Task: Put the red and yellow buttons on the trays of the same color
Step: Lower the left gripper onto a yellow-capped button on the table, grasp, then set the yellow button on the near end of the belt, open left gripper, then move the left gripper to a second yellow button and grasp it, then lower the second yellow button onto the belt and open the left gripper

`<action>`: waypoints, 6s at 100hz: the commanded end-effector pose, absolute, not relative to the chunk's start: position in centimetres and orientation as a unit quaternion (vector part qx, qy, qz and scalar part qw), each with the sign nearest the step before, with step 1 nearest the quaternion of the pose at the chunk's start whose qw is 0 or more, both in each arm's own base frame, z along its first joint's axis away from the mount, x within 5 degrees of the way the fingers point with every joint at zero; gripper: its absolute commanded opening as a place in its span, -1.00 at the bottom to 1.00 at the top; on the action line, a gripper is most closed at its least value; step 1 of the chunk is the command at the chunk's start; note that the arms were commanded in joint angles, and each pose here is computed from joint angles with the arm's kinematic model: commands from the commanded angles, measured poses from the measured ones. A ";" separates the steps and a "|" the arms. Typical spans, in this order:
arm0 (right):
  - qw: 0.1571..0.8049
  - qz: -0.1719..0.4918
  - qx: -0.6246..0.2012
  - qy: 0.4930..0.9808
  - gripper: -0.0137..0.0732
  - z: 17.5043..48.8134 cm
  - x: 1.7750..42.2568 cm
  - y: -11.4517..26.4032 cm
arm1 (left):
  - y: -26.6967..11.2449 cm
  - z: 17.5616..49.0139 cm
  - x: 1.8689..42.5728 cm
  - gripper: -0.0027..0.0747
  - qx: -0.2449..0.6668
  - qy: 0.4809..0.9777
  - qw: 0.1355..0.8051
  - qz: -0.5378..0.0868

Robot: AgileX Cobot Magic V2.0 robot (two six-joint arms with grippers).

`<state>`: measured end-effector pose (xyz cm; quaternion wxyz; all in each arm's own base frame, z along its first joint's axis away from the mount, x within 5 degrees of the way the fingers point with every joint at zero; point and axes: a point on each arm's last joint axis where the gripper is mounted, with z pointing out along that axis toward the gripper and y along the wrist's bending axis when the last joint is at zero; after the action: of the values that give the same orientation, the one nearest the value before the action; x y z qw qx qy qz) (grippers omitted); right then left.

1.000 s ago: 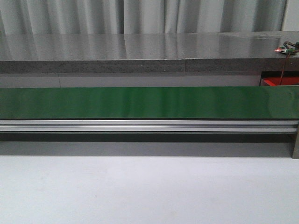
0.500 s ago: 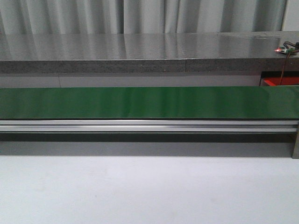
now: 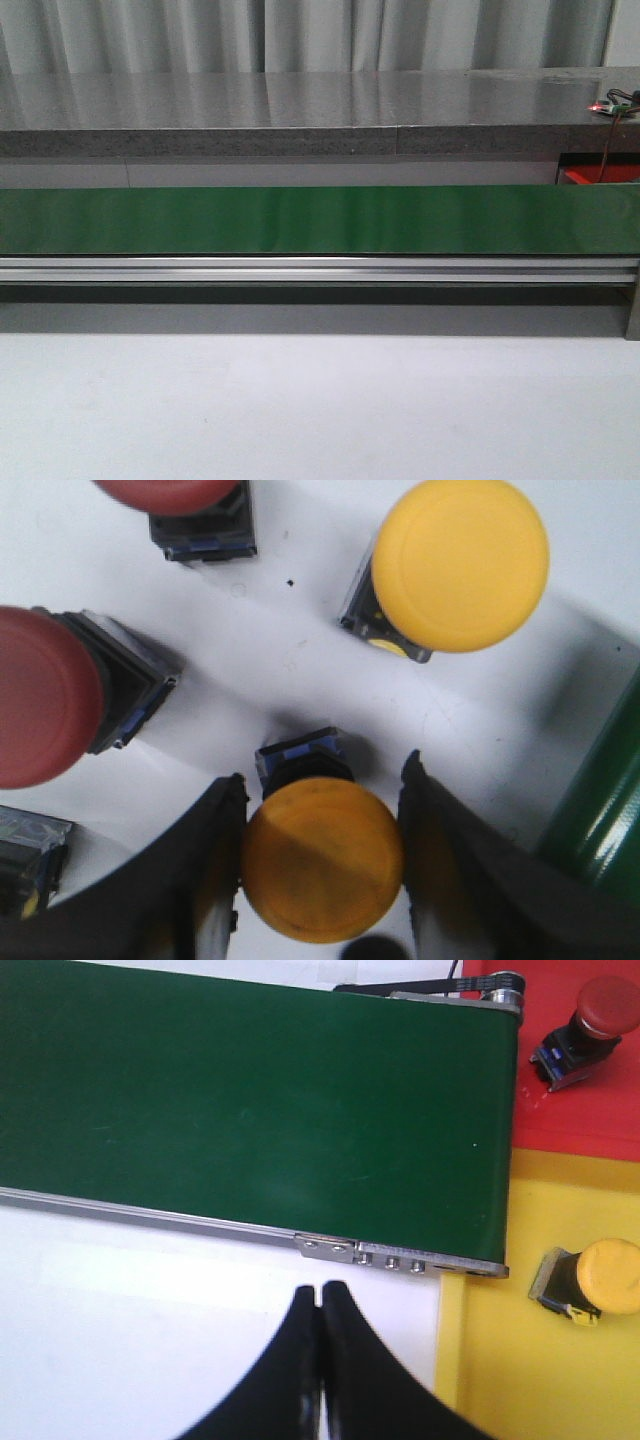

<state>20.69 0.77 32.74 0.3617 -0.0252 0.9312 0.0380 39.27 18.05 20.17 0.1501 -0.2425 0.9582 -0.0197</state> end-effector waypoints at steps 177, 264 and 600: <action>0.407 0.034 -0.026 0.912 -0.85 34.3 20.7 0.7 | 7.4 30.7 39.7 -0.36 -0.068 0.979 0.187 -0.046; 0.407 0.034 -0.026 0.912 -0.85 34.3 20.7 0.7 | 10.7 37.8 36.4 0.48 -0.101 0.955 0.278 -0.005; 0.407 0.034 -0.026 0.912 -0.85 34.3 20.7 0.7 | 12.2 33.6 34.9 -0.49 -0.062 0.970 0.236 0.005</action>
<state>20.69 0.77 32.70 0.3612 -0.0251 0.9314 0.0381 34.87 14.43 30.68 0.1878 -0.0780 0.9791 0.0041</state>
